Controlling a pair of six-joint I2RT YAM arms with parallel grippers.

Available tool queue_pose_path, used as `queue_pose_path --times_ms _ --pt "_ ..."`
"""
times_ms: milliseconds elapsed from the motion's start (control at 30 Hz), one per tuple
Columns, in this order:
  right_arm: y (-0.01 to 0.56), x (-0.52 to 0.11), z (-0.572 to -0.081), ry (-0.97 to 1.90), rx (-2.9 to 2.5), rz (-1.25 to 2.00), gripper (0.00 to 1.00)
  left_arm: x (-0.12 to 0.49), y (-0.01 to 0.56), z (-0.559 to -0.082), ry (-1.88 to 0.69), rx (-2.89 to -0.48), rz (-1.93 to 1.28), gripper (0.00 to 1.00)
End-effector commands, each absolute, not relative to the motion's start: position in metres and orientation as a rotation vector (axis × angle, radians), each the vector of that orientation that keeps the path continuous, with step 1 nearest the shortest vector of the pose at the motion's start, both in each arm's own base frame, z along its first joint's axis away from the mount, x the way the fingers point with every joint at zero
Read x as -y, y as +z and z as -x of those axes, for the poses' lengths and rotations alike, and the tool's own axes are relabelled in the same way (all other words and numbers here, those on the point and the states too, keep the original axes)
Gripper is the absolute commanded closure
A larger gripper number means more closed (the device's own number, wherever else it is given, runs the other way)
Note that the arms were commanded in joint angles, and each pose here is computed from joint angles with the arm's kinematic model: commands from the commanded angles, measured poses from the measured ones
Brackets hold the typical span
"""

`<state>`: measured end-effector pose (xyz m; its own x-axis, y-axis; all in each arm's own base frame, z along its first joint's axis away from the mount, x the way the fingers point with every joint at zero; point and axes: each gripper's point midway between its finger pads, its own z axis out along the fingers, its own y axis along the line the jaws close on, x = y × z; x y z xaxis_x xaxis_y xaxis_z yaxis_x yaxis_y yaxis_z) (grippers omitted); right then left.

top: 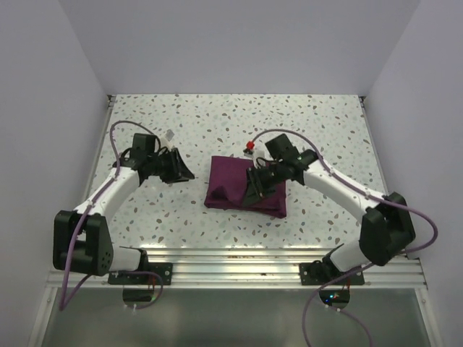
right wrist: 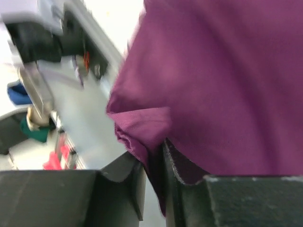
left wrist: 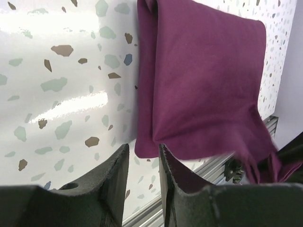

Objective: Prepare the surgical pack

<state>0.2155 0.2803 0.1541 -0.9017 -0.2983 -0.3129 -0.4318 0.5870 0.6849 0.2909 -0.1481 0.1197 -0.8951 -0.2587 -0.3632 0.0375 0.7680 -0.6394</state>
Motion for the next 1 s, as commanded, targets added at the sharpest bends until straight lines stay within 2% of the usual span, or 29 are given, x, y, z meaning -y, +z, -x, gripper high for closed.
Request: queue_pose_path --times_ms 0,33,67,100,133,200,300,367,400,467,533,567,633,700,800,967 --pt "0.143 -0.264 -0.158 1.253 -2.767 0.564 0.75 0.147 0.135 -0.303 -0.934 -2.49 0.15 0.65" --pt "0.129 -0.254 -0.139 1.261 -2.821 0.54 0.61 0.146 0.136 -0.305 -0.933 -2.488 0.151 0.66" --pt "0.135 -0.249 -0.13 1.28 -2.793 0.543 0.53 0.147 0.136 -0.307 -0.936 -2.486 0.149 0.65" --pt "0.135 -0.244 -0.123 1.278 -2.791 0.546 0.35 0.147 0.136 -0.31 -0.942 -2.488 0.143 0.64" --pt "0.133 -0.237 -0.119 1.238 -2.798 0.538 0.28 0.148 0.136 -0.312 -0.946 -2.491 0.141 0.64" --pt "0.142 -0.225 -0.122 1.139 -2.765 0.531 0.19 0.15 0.136 -0.319 -0.963 -2.489 0.132 0.62" --pt "0.152 -0.204 -0.151 0.917 -2.74 0.381 0.17 0.158 0.147 -0.342 -1.001 -2.447 0.109 0.63" --pt "0.15 -0.185 -0.173 0.79 -2.747 0.213 0.22 0.164 0.146 -0.356 -1.036 -2.43 0.085 0.64" --pt "0.146 -0.18 -0.179 0.763 -2.762 0.11 0.31 0.166 0.148 -0.363 -1.044 -2.416 0.076 0.66" --pt "0.131 -0.163 -0.188 0.72 -2.79 -0.094 0.41 0.171 0.152 -0.384 -1.061 -2.373 0.073 0.69" --pt "0.116 -0.153 -0.189 0.681 -2.825 -0.184 0.58 0.173 0.16 -0.402 -1.061 -2.336 0.075 0.72" --pt "0.108 -0.148 -0.19 0.635 -2.837 -0.242 0.7 0.174 0.152 -0.409 -1.07 -2.348 0.104 0.75" --pt "0.092 -0.14 -0.184 0.574 -2.887 -0.3 0.84 0.176 0.151 -0.421 -1.075 -2.351 0.128 0.78" --pt "0.08 -0.134 -0.179 0.524 -2.919 -0.385 0.99 0.175 0.136 -0.429 -1.057 -2.408 0.177 0.87" --pt "0.052 -0.127 -0.162 0.484 -2.955 -0.53 1.0 0.163 0.107 -0.417 -0.96 -2.537 0.283 0.92" --pt "0.031 -0.146 -0.159 0.665 -2.891 -0.768 1.0 0.149 0.085 -0.393 -0.843 -2.626 0.257 0.89"
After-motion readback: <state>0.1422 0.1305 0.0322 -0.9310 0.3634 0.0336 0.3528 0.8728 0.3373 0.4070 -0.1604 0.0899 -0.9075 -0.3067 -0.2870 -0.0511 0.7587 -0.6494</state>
